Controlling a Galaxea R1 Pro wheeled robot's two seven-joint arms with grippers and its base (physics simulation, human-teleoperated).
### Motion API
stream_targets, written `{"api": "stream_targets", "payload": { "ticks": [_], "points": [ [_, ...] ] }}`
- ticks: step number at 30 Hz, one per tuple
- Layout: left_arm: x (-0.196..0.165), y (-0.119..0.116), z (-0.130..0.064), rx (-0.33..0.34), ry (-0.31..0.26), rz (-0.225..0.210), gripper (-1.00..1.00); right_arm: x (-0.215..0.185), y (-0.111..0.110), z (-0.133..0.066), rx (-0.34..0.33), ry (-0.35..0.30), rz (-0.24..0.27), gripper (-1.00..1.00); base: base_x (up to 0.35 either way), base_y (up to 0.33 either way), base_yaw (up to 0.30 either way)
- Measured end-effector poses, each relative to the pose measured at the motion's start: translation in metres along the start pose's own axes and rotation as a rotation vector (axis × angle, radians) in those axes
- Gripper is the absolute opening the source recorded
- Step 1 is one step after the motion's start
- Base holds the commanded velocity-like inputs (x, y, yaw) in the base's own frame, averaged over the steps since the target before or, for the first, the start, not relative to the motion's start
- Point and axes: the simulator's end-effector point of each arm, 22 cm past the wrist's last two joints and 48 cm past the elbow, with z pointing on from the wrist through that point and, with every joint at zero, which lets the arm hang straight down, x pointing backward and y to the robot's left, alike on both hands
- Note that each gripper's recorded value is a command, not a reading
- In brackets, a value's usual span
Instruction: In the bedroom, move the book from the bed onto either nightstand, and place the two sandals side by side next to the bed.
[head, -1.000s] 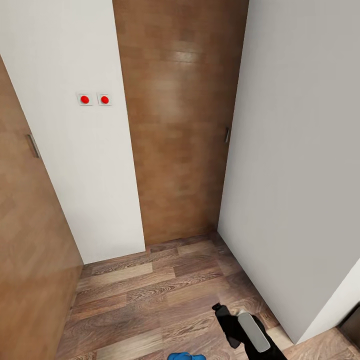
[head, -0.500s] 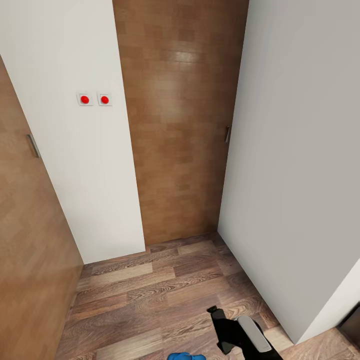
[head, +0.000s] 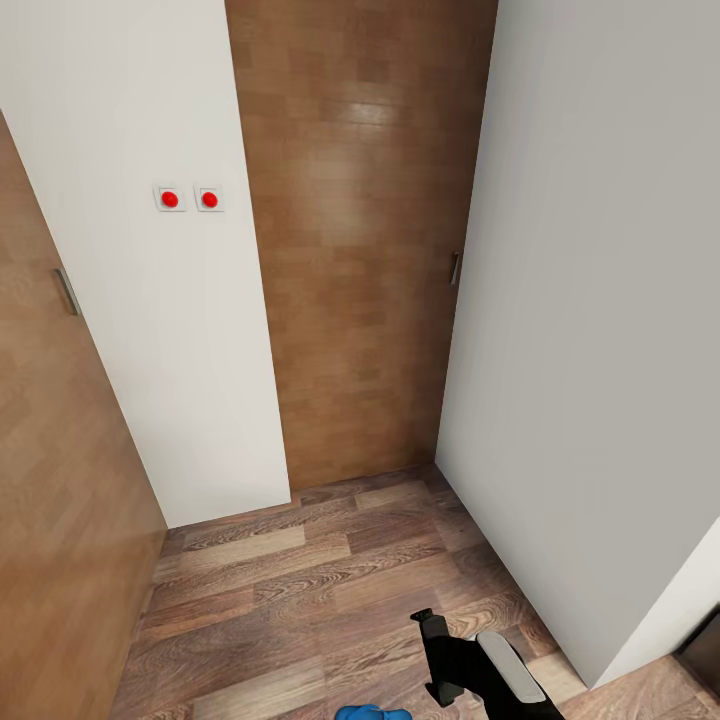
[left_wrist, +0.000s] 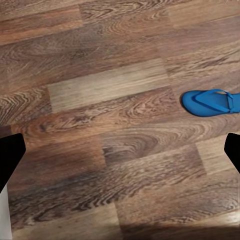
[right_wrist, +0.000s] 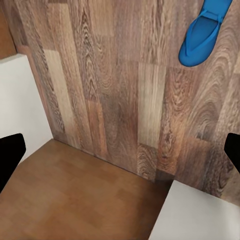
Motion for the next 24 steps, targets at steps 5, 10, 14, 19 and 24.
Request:
{"api": "stream_targets", "payload": {
  "ticks": [5,10,14,19,24],
  "points": [
    [0.0,0.002,0.0,-0.007,0.0,-0.029,1.0,0.002,0.001,0.0,-0.001,0.002,0.002,1.0,0.0,0.0,0.0],
    [0.002,0.002,0.002,-0.008,0.0,-0.035,1.0,0.006,0.0,0.004,-0.002,0.008,0.002,1.0,0.0,0.0,0.0],
    [0.007,0.002,0.008,-0.009,0.0,-0.036,1.0,0.006,-0.004,0.01,-0.003,0.01,0.004,1.0,0.0,0.0,0.0],
    [0.013,0.002,0.014,-0.008,-0.001,-0.036,1.0,0.005,-0.008,0.017,-0.004,0.012,0.007,1.0,0.0,0.0,0.0],
    [0.019,0.002,0.02,-0.008,-0.001,-0.036,1.0,0.004,-0.013,0.024,-0.004,0.013,0.008,1.0,0.0,0.0,0.0]
  ]
}}
